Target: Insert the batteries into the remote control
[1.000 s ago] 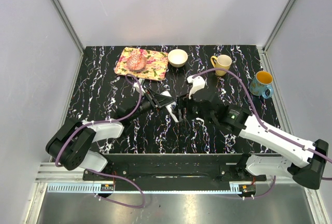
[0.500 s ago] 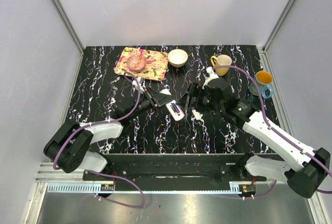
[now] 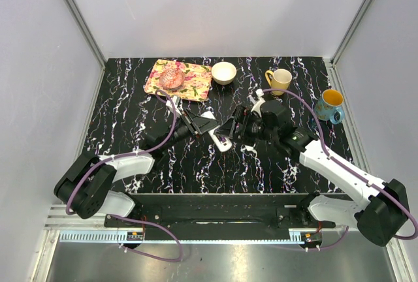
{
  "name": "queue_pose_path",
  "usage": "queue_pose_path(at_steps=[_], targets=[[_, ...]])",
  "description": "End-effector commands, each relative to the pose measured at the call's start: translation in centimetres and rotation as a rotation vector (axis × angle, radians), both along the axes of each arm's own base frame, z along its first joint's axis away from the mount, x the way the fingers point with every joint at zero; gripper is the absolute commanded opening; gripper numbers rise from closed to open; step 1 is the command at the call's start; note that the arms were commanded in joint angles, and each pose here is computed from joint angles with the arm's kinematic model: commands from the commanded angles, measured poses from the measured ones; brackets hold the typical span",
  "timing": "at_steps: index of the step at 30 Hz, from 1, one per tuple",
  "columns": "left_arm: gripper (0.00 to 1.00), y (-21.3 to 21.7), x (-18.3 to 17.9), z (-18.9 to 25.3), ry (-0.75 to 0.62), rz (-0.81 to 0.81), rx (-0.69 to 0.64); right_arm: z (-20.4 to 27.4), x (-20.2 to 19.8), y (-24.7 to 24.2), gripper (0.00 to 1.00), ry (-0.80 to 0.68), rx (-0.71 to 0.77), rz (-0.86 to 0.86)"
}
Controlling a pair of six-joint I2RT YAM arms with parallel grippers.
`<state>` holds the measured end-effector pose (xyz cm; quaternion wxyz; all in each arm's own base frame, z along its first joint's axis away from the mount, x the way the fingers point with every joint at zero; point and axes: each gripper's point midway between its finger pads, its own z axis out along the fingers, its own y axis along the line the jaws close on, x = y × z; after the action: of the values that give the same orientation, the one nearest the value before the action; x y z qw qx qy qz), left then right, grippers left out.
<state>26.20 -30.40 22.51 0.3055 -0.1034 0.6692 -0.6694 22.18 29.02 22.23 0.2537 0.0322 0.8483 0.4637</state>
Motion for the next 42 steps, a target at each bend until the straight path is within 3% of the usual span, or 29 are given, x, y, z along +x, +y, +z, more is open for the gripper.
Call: queue_pose_path(at_steps=[1, 19, 42], targets=[[0.0, 0.2, -0.2, 3.7, -0.122, 0.01, -0.078, 1.3, 1.1, 0.3, 0.94, 0.002, 0.097, -0.02], [0.0, 0.2, -0.2, 4.1, -0.132, 0.004, -0.098, -0.8, 2.4, 0.2, 0.91, 0.073, 0.119, -0.057], [0.0, 0.0, -0.4, 5.7, -0.14, -0.022, -0.168, -2.3, 1.3, 0.0, 0.88, 0.103, 0.126, -0.03]])
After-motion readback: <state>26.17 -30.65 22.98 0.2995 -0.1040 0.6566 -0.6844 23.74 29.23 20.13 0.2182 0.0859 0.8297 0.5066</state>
